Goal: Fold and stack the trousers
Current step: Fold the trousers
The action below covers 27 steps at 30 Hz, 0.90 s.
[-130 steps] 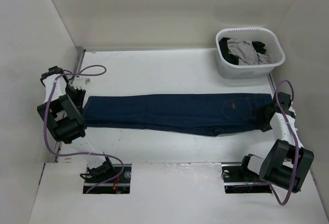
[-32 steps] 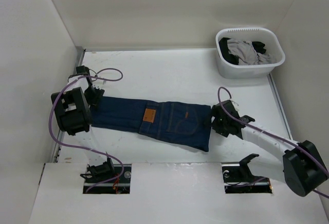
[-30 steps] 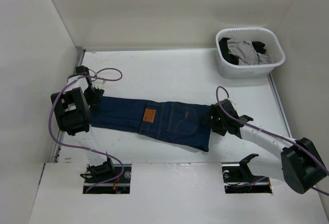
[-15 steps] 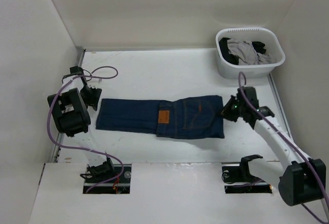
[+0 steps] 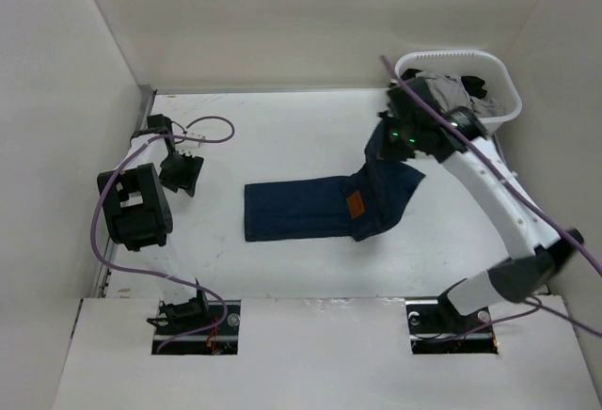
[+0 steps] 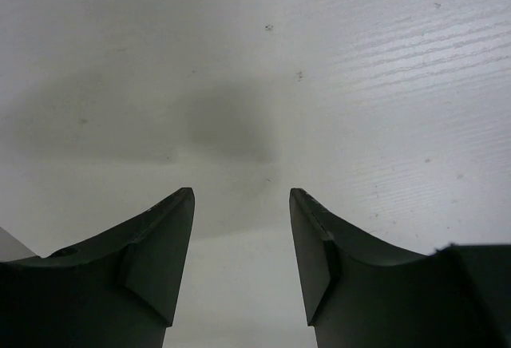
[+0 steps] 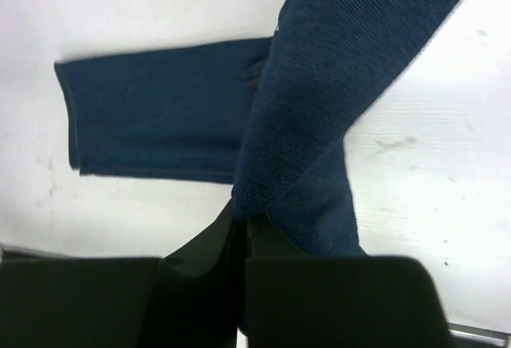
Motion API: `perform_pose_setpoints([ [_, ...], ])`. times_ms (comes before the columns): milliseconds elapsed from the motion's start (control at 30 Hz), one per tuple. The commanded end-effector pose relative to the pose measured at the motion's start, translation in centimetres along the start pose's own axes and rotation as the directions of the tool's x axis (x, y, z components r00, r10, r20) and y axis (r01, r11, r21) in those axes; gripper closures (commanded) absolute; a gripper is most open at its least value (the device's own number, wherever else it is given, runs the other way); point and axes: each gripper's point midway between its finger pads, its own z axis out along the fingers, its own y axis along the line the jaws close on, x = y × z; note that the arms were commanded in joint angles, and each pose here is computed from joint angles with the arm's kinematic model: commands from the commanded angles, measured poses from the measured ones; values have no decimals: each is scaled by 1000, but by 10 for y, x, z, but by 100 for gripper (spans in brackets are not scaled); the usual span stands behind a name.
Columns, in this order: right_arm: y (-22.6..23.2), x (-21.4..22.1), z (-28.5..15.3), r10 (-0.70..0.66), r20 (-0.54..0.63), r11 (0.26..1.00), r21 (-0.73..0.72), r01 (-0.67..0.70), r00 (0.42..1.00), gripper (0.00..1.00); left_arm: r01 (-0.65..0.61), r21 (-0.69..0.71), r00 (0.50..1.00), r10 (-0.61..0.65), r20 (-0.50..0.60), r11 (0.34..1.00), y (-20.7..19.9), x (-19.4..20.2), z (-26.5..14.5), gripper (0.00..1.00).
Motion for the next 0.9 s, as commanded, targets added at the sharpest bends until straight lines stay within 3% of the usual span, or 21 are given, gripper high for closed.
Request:
perform_pose_setpoints([
  [0,48,12,26,-123,-77,992,8,124,989,100,18,-19,998,-17,69,1000,4,-10,-21,50],
  [200,182,51,90,-248,-150,959,-175,221,957,100,64,-22,996,-62,58,998,16,4,-20,50],
  [333,240,73,109,-197,-133,952,-261,157,971,99,102,-6,993,-102,61,995,23,10,-17,50],
  [600,281,99,147,-100,-130,943,-327,52,986,97,122,4,991,-122,50,993,28,13,-10,50],
  [700,289,107,167,-92,-133,941,-336,42,987,91,122,6,991,-123,46,992,28,14,-9,50],
  [733,292,107,171,-91,-128,937,-346,41,988,84,122,6,991,-123,46,992,28,14,-9,50],
  [800,300,110,177,-93,-128,924,-380,37,987,52,123,7,991,-123,44,992,28,14,-8,50],
  [867,315,110,170,-106,-131,890,-456,35,986,26,126,8,991,-126,40,992,28,16,-8,50],
])
